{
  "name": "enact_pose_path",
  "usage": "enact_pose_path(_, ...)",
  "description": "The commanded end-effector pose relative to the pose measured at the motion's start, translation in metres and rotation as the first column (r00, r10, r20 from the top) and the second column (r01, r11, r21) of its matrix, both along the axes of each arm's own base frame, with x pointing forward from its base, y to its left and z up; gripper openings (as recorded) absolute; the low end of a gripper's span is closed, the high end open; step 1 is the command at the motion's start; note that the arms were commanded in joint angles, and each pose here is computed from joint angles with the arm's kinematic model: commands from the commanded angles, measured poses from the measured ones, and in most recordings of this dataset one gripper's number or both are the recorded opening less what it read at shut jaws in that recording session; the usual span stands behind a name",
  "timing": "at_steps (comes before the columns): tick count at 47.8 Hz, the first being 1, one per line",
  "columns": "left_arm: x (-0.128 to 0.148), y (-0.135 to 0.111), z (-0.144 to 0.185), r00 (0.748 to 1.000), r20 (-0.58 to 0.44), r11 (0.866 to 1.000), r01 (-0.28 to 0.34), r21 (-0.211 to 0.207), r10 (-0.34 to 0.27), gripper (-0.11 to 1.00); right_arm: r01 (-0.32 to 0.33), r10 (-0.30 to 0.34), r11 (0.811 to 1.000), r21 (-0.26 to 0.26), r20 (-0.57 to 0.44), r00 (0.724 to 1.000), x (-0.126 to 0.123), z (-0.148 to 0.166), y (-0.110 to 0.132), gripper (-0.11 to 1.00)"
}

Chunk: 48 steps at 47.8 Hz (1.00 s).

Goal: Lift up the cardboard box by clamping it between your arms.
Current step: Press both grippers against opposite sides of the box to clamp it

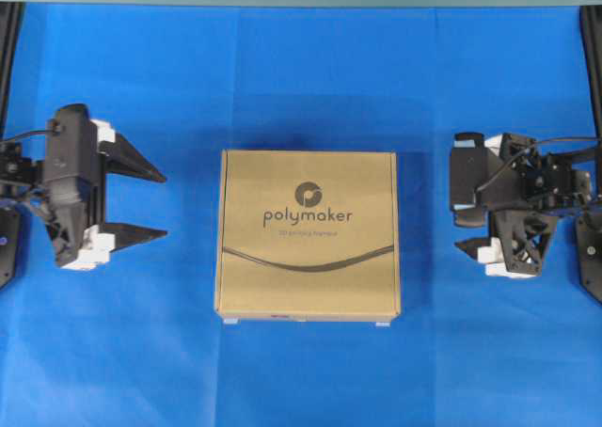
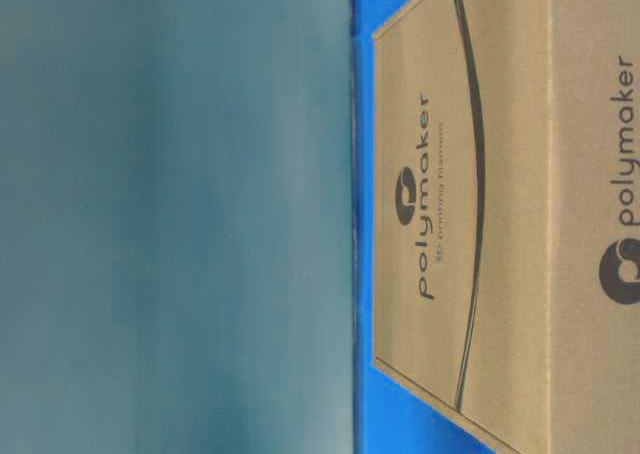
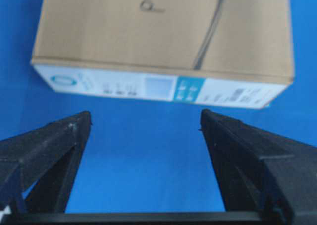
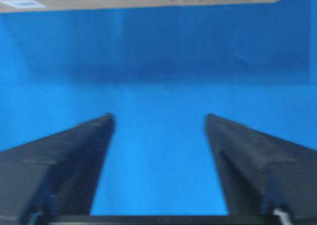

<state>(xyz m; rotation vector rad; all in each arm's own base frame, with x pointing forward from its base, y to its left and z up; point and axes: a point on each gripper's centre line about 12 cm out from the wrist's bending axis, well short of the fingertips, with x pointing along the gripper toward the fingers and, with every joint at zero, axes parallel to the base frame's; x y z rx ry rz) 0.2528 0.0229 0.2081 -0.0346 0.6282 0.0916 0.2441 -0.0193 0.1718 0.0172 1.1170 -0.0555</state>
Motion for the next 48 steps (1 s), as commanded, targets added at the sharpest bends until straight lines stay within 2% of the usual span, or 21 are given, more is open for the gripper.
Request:
enact_pose_path(1,0.01,0.002,-0.001,1.0,-0.01,1.0,0.001,0.007,-0.001,0.84,0.008,-0.007,1.0,-0.006,0.023,1.0,0.006,0.004,-0.004,1.0)
enact_pose_path(24,0.053,0.002,-0.059,0.976,-0.217,1.0,0.025,-0.002,-0.025,0.87,-0.01,0.01,1.0,-0.011,0.027,1.0,0.029,-0.039,-0.004,1.0)
enact_pose_path(36,0.07,-0.003,-0.075,0.97,-0.24,0.999,0.036,-0.013,-0.038,0.87,-0.024,0.024,1.0,-0.015,0.04,0.999,0.042,-0.058,-0.003,1.0)
enact_pose_path(48,0.081,-0.001,-0.075,0.971,-0.236,0.999,0.034,-0.011,-0.035,0.87,-0.043,0.046,0.999,-0.032,0.112,0.993,0.058,-0.067,-0.003,1.0)
